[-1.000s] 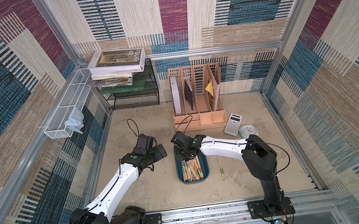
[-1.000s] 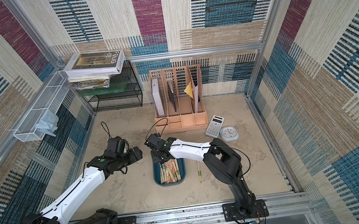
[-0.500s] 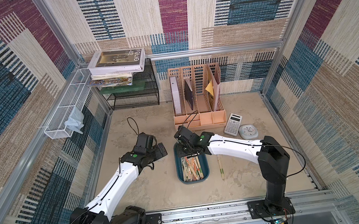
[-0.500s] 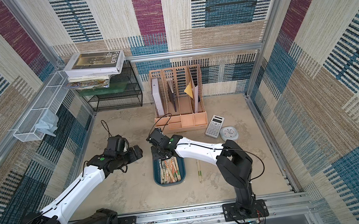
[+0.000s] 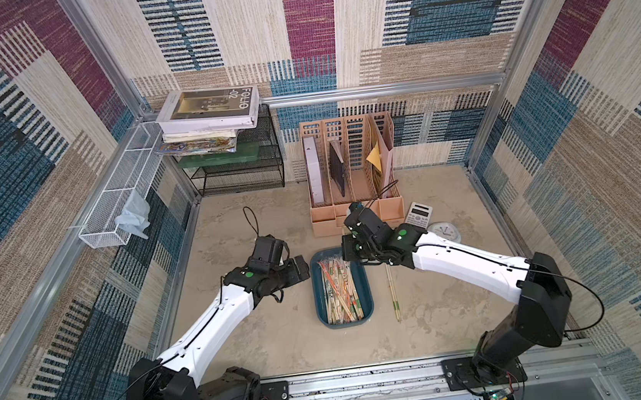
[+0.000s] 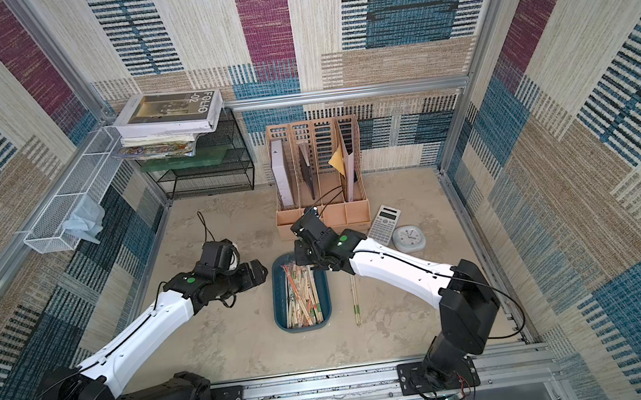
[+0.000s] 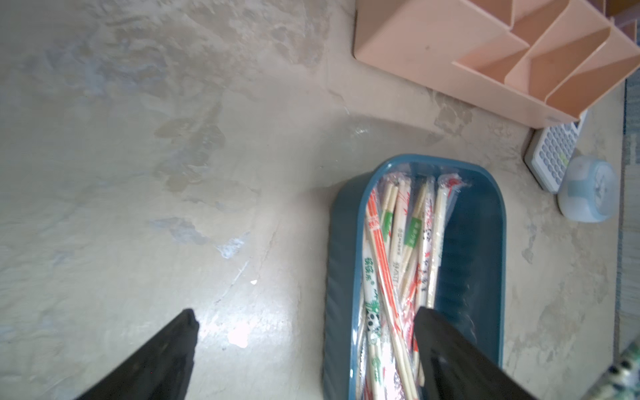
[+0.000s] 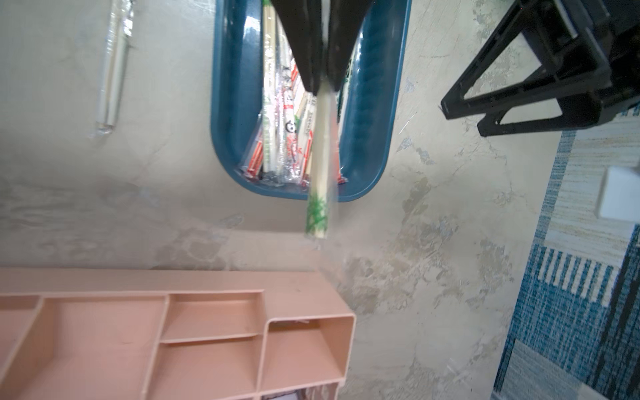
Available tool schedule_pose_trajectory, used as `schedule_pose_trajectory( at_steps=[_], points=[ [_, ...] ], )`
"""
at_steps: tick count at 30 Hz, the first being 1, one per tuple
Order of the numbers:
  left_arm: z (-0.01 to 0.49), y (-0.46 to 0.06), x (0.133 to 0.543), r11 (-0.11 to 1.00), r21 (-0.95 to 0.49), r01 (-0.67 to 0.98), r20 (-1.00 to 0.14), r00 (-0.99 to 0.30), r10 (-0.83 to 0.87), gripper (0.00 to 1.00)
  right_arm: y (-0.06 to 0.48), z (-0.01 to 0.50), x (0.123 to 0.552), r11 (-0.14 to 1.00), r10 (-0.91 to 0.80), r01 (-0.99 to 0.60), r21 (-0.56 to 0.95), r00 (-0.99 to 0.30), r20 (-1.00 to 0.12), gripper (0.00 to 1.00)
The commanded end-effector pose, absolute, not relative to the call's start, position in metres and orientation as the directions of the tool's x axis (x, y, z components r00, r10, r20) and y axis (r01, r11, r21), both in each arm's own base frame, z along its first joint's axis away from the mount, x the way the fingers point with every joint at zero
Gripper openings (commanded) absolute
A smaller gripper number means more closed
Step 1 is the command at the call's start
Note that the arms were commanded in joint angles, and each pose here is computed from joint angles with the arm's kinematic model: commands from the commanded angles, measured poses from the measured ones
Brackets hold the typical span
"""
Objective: Take the paired disposable chopsticks out of the storage box
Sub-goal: Place the paired disposable chopsticks at the center of the board.
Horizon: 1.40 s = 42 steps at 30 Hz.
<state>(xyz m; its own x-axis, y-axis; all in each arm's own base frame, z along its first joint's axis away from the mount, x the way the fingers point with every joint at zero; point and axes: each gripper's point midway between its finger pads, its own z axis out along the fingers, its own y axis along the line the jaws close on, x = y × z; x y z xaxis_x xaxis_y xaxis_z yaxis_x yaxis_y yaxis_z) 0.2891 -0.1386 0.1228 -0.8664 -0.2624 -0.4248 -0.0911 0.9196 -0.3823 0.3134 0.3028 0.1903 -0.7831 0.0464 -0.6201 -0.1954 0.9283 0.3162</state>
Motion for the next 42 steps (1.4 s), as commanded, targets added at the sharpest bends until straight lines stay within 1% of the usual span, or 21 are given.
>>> schedule_pose_trajectory(
  at_steps=[1, 4, 8, 10, 15, 19, 26, 36, 42],
  points=[
    [0.117, -0.144, 0.287, 0.927, -0.361, -0.102, -0.417, -0.871, -0.258, 0.99, 0.269, 0.188, 0.316, 0.946, 0.075, -0.143, 0.291, -0.776, -0.626, 0.0],
    [0.106, -0.149, 0.282, 0.937, -0.333, -0.108, -0.403, -0.882, -0.245, 0.96, 0.229, 0.177, 0.316, 0.956, 0.126, -0.069, 0.284, -0.779, -0.614, 0.0],
    [0.094, -0.159, 0.278, 0.953, -0.288, -0.091, -0.388, -0.899, -0.203, 0.85, 0.178, 0.16, 0.313, 0.962, 0.188, 0.025, 0.27, -0.781, -0.596, 0.0],
    [0.09, -0.164, 0.278, 0.961, -0.263, -0.08, -0.384, -0.905, -0.181, 0.76, 0.155, 0.153, 0.31, 0.965, 0.209, 0.065, 0.256, -0.779, -0.591, 0.0],
    [0.087, -0.172, 0.28, 0.975, -0.215, -0.06, -0.389, -0.91, -0.142, 0.62, 0.115, 0.139, 0.302, 0.972, 0.223, 0.132, 0.195, -0.781, -0.584, 0.0],
    [0.082, -0.177, 0.282, 0.977, -0.206, -0.053, -0.378, -0.917, -0.13, 0.51, 0.099, 0.123, 0.296, 0.976, 0.214, 0.158, 0.147, -0.8, -0.56, 0.0],
    [0.073, -0.184, 0.282, 0.98, -0.196, -0.044, -0.364, -0.924, -0.115, 0.47, 0.099, 0.097, 0.297, 0.985, 0.171, 0.144, 0.092, -0.844, -0.509, 0.0],
    [0.072, -0.182, 0.283, 0.983, -0.177, -0.041, -0.369, -0.923, -0.105, 0.48, 0.118, 0.07, 0.297, 0.996, 0.007, 0.046, -0.074, -0.891, -0.455, 0.0],
    [0.073, -0.183, 0.284, 0.983, -0.178, -0.039, -0.37, -0.923, -0.103, 0.48, 0.131, 0.055, 0.295, 0.991, -0.062, -0.008, -0.13, -0.907, -0.417, 0.0]
  ],
)
